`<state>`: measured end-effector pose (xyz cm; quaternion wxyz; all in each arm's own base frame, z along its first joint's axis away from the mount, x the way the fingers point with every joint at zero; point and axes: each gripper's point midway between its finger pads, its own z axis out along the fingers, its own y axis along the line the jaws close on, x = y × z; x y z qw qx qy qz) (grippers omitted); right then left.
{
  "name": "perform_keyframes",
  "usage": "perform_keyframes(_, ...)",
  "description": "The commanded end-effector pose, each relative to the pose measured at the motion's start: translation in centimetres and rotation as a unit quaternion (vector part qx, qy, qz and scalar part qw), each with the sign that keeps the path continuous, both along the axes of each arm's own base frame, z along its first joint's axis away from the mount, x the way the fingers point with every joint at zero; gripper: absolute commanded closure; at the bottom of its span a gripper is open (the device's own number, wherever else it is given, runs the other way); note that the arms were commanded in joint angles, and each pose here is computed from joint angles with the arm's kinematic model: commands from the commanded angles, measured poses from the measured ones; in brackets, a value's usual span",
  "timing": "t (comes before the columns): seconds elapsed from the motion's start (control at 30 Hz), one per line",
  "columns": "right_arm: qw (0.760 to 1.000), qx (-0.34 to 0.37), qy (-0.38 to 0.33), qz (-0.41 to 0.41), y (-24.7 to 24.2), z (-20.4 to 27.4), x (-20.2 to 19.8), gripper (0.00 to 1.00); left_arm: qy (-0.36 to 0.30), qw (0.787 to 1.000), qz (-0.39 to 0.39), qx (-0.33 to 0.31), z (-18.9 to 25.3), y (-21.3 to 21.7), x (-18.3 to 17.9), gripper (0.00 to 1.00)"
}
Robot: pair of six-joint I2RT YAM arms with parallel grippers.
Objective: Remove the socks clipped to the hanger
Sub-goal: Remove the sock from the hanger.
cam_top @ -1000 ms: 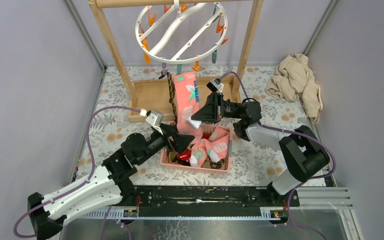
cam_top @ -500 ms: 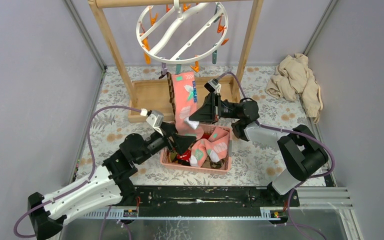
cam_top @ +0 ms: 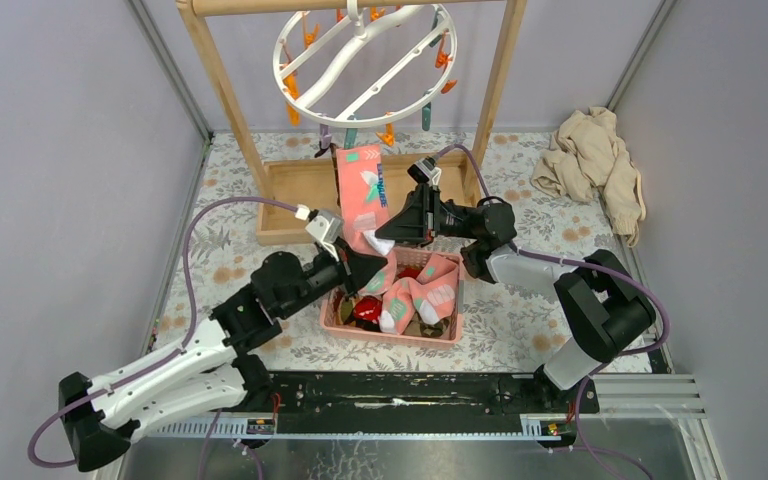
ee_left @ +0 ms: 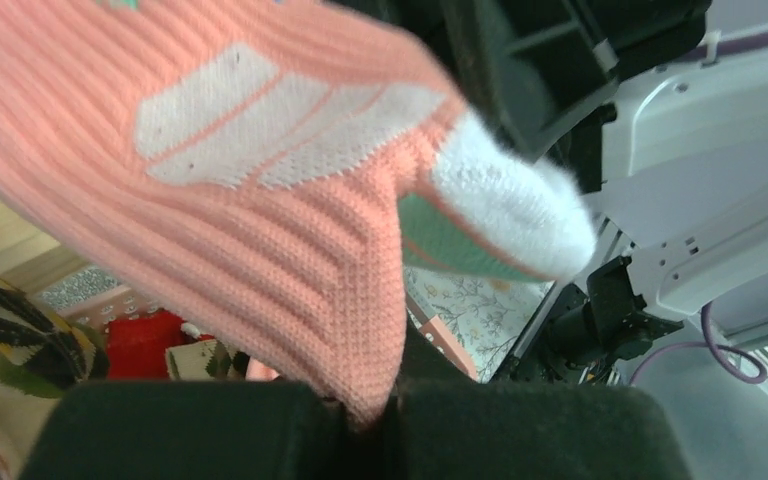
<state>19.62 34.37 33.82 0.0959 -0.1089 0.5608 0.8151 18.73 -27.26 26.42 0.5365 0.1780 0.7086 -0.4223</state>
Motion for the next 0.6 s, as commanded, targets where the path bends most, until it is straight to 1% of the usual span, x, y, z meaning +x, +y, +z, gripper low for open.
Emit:
perform_keyframes(0.0,0.999,0.027,-0.035,-0.007,-0.2,1.2,-0.7,0.69,0.015,0.999,0.029,-0.009,2.9,1.4,-0.1,1.00)
perform_keyframes(0.07,0.999,0.027,-0.037,-0.010,-0.2,1.1,-0.7,0.60,0.026,0.999,0.042,-0.015,3.7,2.2,-0.3,1.00)
perform_keyframes(0.13,0.999,0.024,-0.042,-0.014,-0.2,1.0,-0.6,0.54,0.037,0.998,0.055,-0.018,4.4,3.0,-0.4,1.00)
perform_keyframes(0.3,0.997,0.002,-0.068,-0.044,0.0,1.0,-0.1,0.44,0.053,0.996,0.061,-0.023,6.5,4.0,-1.2,1.00)
perform_keyframes(0.37,0.994,-0.018,-0.084,-0.067,0.2,1.0,0.3,0.43,0.057,0.996,0.060,-0.026,7.3,4.3,-1.5,1.00)
perform_keyframes(0.47,0.982,-0.069,-0.123,-0.125,0.1,0.7,1.4,0.40,0.063,0.996,0.052,-0.028,8.0,4.2,-1.9,0.98)
perform_keyframes(0.5,0.972,-0.087,-0.155,-0.155,-0.1,0.7,2.1,0.39,0.065,0.996,0.046,-0.028,8.2,4.2,-2.1,0.98)
perform_keyframes(0.57,0.954,-0.122,-0.180,-0.208,-0.6,0.8,3.3,0.37,0.070,0.997,0.034,-0.030,8.4,3.8,-2.4,0.98)
